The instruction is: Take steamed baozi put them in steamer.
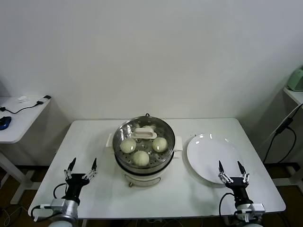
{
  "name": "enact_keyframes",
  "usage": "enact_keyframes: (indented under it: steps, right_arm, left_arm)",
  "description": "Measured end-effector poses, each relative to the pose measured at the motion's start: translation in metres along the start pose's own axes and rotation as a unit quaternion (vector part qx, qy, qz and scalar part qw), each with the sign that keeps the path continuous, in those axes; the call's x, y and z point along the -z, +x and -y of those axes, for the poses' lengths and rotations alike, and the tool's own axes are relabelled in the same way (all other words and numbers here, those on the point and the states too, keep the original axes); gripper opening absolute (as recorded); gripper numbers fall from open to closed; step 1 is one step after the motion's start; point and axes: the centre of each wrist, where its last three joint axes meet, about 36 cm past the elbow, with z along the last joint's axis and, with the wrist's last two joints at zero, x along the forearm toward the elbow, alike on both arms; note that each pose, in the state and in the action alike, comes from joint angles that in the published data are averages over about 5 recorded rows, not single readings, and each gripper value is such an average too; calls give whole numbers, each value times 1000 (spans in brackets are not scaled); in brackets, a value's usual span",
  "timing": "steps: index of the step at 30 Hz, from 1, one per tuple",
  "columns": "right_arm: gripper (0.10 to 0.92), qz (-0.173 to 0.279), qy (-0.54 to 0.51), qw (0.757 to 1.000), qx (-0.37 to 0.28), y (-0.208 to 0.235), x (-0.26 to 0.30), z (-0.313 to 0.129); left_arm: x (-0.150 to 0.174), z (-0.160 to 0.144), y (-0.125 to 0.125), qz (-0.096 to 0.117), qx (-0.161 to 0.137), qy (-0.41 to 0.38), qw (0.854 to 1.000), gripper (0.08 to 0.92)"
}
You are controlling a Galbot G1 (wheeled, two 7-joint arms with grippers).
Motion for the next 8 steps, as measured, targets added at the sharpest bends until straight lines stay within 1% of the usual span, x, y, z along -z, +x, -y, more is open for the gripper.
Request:
enact_keyframes:
  steps: [8]
  right_arm:
    - [823, -1, 1, 1000, 0, -1, 2, 0]
  left_arm:
    - [-13, -2, 4, 0, 5, 21, 1000, 823]
